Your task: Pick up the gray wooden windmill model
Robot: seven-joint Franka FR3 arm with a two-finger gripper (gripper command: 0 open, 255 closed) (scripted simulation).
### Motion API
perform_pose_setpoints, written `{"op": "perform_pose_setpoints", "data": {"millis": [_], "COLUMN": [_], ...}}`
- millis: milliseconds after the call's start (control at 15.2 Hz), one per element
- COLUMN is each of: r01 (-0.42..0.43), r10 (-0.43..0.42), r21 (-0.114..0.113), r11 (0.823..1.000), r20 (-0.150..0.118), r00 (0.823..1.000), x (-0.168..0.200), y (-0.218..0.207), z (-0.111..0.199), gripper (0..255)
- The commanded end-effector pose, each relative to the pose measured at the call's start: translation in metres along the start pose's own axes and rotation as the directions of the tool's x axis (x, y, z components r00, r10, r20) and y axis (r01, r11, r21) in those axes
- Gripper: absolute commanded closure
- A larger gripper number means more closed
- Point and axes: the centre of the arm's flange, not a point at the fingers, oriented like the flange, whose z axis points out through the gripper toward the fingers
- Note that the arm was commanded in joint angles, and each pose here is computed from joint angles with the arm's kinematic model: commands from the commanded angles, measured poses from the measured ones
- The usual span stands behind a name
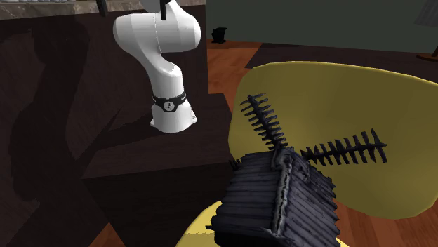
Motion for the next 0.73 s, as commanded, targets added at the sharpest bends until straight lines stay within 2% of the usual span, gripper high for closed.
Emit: {"op": "perform_pose_setpoints", "data": {"millis": [0, 132, 330, 462, 660], "r01": [0.0, 0.07, 0.176, 0.246, 0.348], "r10": [0.0, -0.07, -0.172, -0.238, -0.332], "r21": [0.0, 0.014, 0.028, 0.034, 0.037], "r11": [1.0, 0.997, 0.984, 0.969, 0.937], "r20": [0.0, -0.044, -0.111, -0.156, -0.223], "r00": [1.0, 0.997, 0.979, 0.959, 0.917], "x": [0.0, 0.017, 0.042, 0.059, 0.083], "y": [0.0, -0.004, -0.013, -0.021, -0.035], "z": [0.0, 0.01, 0.024, 0.033, 0.044], "gripper": [0, 0, 0, 0, 0]}}
